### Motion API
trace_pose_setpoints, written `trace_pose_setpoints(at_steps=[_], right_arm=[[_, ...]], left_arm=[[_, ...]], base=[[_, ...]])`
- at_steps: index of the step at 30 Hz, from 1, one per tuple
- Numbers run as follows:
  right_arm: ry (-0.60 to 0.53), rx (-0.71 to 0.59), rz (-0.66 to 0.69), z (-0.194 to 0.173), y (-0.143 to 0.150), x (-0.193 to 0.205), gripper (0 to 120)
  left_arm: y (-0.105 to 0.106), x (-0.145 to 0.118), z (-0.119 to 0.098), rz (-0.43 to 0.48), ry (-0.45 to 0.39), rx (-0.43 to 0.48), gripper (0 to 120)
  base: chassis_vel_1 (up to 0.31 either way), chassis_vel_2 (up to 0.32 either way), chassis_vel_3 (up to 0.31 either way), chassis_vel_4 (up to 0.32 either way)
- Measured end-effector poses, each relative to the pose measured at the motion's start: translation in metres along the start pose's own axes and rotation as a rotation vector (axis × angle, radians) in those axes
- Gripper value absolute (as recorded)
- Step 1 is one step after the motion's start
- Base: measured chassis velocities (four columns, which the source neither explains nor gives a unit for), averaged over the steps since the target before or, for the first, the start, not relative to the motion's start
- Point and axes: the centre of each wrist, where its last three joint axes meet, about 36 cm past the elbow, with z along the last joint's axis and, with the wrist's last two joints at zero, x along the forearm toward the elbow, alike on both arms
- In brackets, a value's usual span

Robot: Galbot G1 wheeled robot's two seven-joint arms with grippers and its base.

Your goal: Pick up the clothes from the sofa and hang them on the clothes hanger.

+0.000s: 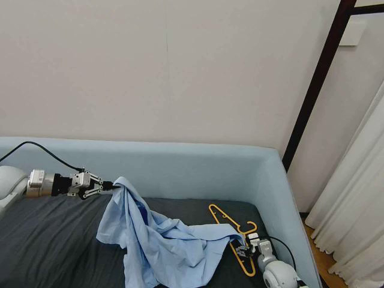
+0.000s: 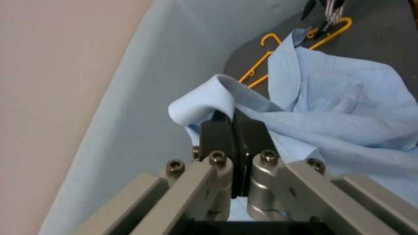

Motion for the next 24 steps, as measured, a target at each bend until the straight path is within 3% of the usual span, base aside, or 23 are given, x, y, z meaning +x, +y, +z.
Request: trace_pose_setpoints(at_steps=[4, 8, 12, 19, 24], right_arm=[[-0.018, -0.027, -0.019, -0.019, 0.001, 0.013, 100], [-0.010, 0.011, 0.085, -0.030, -0.011, 0.005, 100], [0.087, 0.050, 0.147, -0.017, -0.025, -0.006, 100], [0.140, 0.064, 0.143, 0.005, -0.024, -0.011, 97], [0.171, 0.078, 0.150, 0.016, -0.022, -0.015, 81]], left_arm=[[0.000, 0.001, 0.000, -0.001, 0.000, -0.003, 0], [0.000, 0.001, 0.001, -0.003, -0.001, -0.006, 0], [0.000, 0.003, -0.001, -0.006, -0.003, -0.010, 0], [0.000, 0.002, -0.001, -0.011, -0.005, -0.012, 0], [-0.001, -0.002, -0.001, -0.013, -0.012, -0.013, 0]], base=[[0.000, 0.000, 0.000, 0.000], [0.000, 0.000, 0.000, 0.000], [0.000, 0.000, 0.000, 0.000], [0.000, 0.000, 0.000, 0.000], [0.000, 0.000, 0.000, 0.000]])
